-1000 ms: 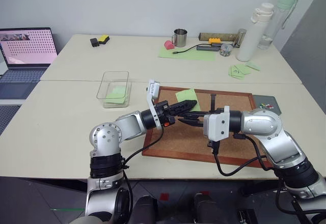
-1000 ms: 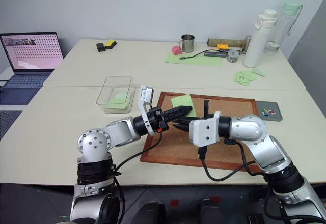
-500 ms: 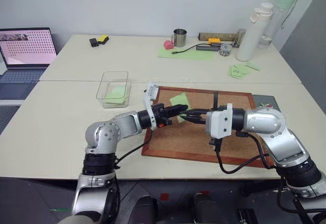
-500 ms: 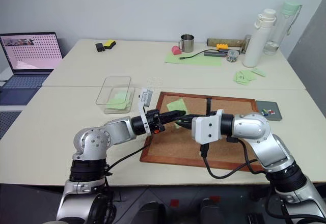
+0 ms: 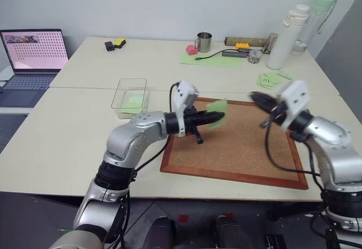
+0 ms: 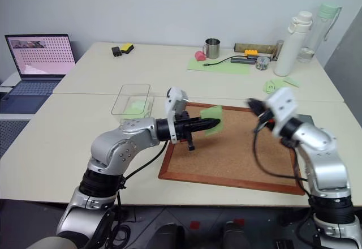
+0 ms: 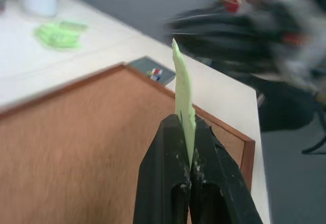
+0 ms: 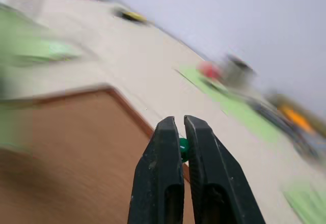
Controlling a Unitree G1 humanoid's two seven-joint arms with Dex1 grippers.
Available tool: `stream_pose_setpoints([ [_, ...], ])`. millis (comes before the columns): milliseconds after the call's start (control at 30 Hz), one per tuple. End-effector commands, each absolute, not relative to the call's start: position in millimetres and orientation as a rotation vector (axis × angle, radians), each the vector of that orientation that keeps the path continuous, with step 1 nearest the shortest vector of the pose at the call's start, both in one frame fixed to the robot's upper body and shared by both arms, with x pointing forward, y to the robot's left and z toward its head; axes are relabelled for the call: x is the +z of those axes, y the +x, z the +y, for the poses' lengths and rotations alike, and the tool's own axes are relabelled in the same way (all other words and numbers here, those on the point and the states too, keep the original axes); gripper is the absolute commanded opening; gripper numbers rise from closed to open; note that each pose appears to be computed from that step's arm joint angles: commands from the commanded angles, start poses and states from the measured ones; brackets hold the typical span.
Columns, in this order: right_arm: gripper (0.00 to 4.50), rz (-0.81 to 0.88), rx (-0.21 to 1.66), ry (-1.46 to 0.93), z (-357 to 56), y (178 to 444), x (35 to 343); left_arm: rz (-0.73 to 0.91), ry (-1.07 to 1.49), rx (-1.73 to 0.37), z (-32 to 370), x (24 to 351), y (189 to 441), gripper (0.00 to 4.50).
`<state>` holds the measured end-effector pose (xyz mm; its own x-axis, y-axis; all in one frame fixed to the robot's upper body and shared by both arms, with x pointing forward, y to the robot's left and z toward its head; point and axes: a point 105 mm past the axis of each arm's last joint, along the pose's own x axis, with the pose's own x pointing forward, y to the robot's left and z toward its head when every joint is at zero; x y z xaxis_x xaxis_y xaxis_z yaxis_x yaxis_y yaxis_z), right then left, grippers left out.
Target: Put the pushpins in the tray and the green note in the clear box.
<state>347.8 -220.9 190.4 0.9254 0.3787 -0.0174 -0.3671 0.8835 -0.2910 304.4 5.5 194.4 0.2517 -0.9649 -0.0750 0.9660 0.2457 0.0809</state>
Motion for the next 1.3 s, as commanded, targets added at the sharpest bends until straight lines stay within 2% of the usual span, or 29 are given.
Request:
stream_pose_setpoints([
  [33, 0.00, 0.048, 0.212, -0.142, -266.7, 359.9, 177.7, -0.124, 0.282, -1.386, -15.8, 199.7, 290.8, 0.05],
  [233, 0.00, 0.176, 0.099, -0.014, -306.5, 384.2, 147.8, -0.162, 0.444, -1.382, -30.7, 176.0, 293.8, 0.05],
  [433, 0.00, 0.199, 0.062, 0.030, -321.7, 401.0, 140.7, -0.160, 0.457, -1.383, -31.4, 167.5, 291.0, 0.05],
  [467, 0.56, 0.203, 0.053, 0.024, -324.8, 402.7, 139.5, -0.157, 0.454, -1.383, -31.1, 166.7, 290.1, 0.00],
  [500, 0.61, 0.204, 0.050, 0.021, -327.0, 404.2, 138.6, -0.154, 0.452, -1.383, -30.8, 165.9, 289.1, 0.00],
  [700, 2.00, 0.181, 0.049, 0.025, -330.2, 410.7, 143.1, -0.136, 0.443, -1.367, -26.5, 162.9, 288.2, 0.00],
  [900, 2.00, 0.119, 0.089, -0.013, -327.5, 409.6, 159.3, -0.128, 0.370, -1.292, -18.6, 172.3, 298.0, 0.00],
  [967, 2.00, 0.074, 0.177, -0.072, -313.3, 406.4, 170.4, -0.133, 0.324, -1.215, -9.5, 181.3, 308.8, 0.00],
  [1067, 2.00, -0.001, 0.393, -0.128, -268.7, 389.4, 185.1, -0.131, 0.242, -1.025, 18.3, 196.8, 334.8, 0.00],
  [1300, 2.00, -0.136, 0.822, -0.015, -141.4, 312.4, 218.6, -0.118, 0.265, -0.374, 150.8, 222.7, 410.5, 0.00],
])
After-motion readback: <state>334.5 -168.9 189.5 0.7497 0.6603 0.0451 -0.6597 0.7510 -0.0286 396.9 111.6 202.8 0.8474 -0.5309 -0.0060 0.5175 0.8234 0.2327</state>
